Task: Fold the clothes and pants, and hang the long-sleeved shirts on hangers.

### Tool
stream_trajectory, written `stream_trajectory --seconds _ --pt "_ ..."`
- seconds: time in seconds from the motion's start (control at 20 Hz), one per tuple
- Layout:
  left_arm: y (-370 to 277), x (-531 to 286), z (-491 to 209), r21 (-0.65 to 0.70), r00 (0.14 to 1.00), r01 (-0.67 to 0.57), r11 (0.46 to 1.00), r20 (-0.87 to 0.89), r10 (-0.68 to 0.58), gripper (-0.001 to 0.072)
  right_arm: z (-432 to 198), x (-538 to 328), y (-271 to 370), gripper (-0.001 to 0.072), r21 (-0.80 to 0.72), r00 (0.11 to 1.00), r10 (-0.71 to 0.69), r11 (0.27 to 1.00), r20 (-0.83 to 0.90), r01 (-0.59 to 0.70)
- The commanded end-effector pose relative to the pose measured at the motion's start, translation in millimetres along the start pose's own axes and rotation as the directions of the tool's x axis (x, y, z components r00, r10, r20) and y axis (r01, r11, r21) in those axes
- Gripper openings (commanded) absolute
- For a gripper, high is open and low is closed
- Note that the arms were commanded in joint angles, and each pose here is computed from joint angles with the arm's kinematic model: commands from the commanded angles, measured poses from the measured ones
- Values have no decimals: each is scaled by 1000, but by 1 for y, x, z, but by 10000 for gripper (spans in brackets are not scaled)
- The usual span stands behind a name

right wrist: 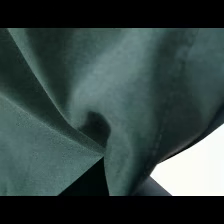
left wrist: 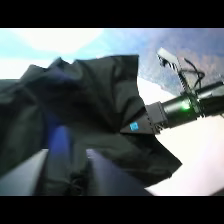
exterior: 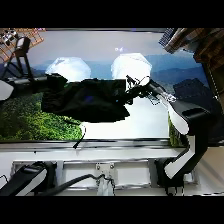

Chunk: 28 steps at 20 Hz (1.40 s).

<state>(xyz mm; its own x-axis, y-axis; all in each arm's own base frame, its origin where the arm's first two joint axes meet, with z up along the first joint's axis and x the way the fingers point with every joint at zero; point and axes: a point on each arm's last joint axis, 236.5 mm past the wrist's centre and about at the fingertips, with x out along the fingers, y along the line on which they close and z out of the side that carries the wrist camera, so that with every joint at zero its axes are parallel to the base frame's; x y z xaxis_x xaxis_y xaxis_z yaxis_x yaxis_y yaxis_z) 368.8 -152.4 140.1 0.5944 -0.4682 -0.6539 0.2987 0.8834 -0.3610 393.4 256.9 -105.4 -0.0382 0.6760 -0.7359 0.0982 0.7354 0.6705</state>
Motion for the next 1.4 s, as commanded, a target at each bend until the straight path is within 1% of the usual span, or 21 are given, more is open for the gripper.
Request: stream_trajectory --seconds 0.0,0.05,0.1,0.2,0.25,0.35,0.45,0.65,0.7,0.9,1.05,1.15,1.35 --pt "-12 38 -23 34 994 33 999 -104 -29 113 -10 -18 8 24 -46 1000 -21 999 -17 21" --pt "-16 58 -35 36 987 43 998 -154 -37 108 -13 -28 8 24 -69 999 -40 997 -21 38" --pt "-16 77 -49 22 977 45 999 -207 -40 71 -16 -40 7 24 -89 998 -61 994 -22 59" --pt "-15 113 -84 -66 944 30 997 -326 -50 69 -23 -65 4 24 -115 995 -95 989 -26 91" --pt "-20 128 -101 -117 921 45 992 -380 -86 69 -26 -78 2 24 -125 994 -109 987 -28 105" --pt "-43 149 -125 -213 881 100 972 -434 -186 69 -34 -104 -1 24 -131 990 -137 983 -28 133" --pt "-66 170 -143 -262 858 137 955 -452 -247 69 -43 -125 1 24 -133 990 -140 982 -31 135" --pt "-110 201 -183 -251 836 166 954 -477 -271 52 -67 -155 16 24 -144 990 -132 982 -49 124" --pt "-122 206 -195 -257 826 175 951 -487 -283 14 -72 -162 22 24 -154 991 -127 981 -42 119" --pt "-161 211 -239 -286 770 197 938 -547 -329 7 -76 -195 43 24 -204 991 -114 971 63 124" --pt "-187 211 -244 -334 765 220 916 -524 -375 7 -77 -217 63 24 -230 986 -101 965 133 130" --pt "-199 209 -244 -368 759 228 901 -512 -402 7 -79 -225 70 24 -234 985 -97 964 144 129" --pt "-200 207 -244 -368 759 231 900 -511 -404 8 -82 -228 70 25 -237 984 -112 961 137 142"
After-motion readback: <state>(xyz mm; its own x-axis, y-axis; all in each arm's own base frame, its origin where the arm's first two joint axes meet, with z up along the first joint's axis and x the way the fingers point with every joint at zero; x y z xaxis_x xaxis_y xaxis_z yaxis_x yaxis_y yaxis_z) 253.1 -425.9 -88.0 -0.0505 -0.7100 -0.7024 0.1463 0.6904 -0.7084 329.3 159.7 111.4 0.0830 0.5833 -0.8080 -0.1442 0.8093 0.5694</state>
